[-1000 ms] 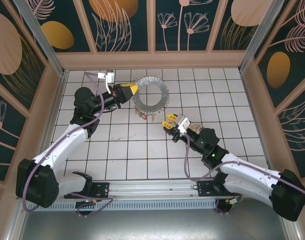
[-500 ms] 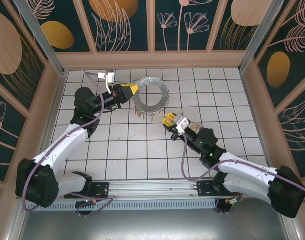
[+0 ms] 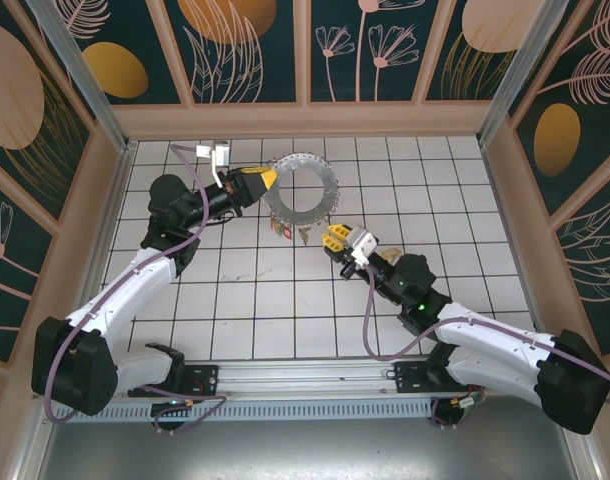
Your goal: Put the keys on the keyring
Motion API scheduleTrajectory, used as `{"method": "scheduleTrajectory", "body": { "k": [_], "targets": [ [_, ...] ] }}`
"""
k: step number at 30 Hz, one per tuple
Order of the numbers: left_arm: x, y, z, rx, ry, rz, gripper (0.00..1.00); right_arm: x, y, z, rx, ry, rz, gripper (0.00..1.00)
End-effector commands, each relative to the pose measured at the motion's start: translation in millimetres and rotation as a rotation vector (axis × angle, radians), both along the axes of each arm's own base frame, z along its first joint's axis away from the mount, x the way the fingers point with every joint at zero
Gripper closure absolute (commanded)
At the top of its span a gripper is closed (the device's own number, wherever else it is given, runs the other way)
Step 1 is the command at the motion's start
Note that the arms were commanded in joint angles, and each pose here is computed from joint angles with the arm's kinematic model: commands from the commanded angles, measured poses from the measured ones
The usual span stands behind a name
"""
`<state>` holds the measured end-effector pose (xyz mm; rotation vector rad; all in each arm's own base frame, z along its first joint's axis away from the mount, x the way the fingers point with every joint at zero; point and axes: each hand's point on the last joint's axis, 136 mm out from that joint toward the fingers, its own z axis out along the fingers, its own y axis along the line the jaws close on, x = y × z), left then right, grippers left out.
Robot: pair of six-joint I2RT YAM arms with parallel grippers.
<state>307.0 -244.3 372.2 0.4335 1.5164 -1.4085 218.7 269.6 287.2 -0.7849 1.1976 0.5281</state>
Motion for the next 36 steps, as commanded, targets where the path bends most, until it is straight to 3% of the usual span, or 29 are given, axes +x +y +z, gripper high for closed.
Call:
{"method": "scheduleTrajectory", "body": {
  "k": [1,9,36],
  "targets": [
    [-4.9,0.3,29.3,-0.041,-0.077,0.003,1.00,-3.8,7.4,16.7,0.015,-0.030,0.026,0.82],
    [-5.4,-0.3,27.4,-0.030,-0.077,-0.001,1.00,14.9,-15.2,10.9,0.027,-0.012,-0.116,0.81],
    [-4.1,-7.4,18.1,0.008,-0.049,-0.041,1.00,18.3,-7.4,22.4,0.061,-0.062,-0.091,0.84]
  ]
}}
